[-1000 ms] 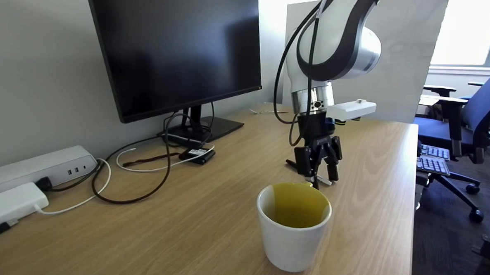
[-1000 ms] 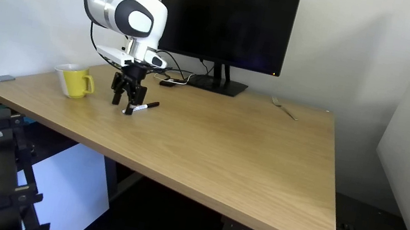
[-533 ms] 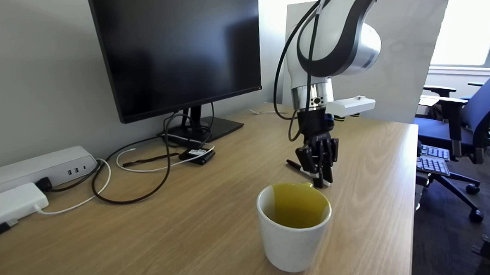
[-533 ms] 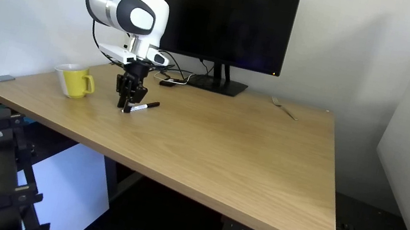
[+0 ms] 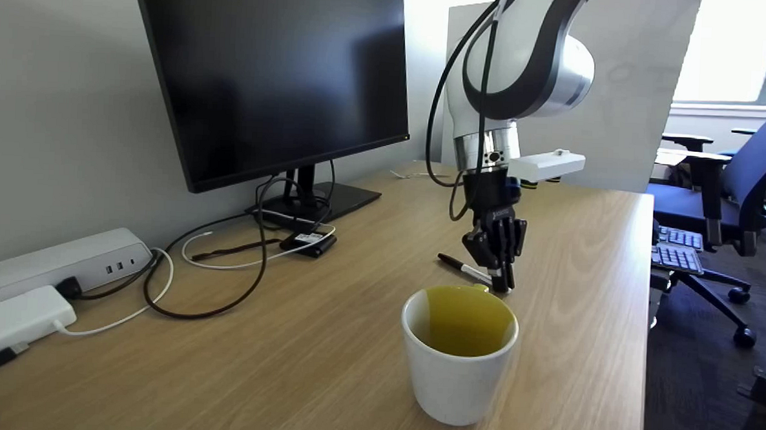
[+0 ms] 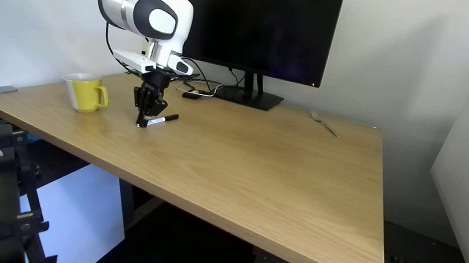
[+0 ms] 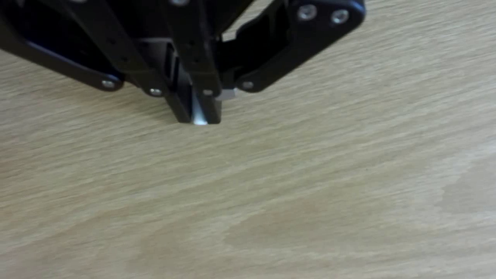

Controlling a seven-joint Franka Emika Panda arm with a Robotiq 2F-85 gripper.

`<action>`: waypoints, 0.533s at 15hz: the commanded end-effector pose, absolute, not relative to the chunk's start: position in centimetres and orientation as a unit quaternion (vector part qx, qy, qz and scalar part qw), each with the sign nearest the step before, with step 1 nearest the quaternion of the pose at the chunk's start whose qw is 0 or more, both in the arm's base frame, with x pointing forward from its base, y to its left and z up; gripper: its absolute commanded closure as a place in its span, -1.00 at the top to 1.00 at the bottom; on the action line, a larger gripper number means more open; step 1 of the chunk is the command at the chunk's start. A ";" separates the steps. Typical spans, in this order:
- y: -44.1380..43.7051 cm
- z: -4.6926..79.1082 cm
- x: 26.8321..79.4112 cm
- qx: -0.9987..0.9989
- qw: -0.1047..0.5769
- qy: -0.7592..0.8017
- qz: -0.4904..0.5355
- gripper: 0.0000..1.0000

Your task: Move the cup to the left, put the marker inside the cup then take it out and place it on the table

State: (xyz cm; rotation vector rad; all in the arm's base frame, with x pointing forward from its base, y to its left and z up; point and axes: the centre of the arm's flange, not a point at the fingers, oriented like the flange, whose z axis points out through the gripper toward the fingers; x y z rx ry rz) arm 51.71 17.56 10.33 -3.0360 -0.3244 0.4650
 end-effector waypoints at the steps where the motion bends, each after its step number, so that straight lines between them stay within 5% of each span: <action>1: 17.9 11.7 51.9 -0.983 0.037 -0.110 0.144 -0.94; 8: 16.7 18.9 54.0 -0.982 0.075 -0.067 0.157 -0.94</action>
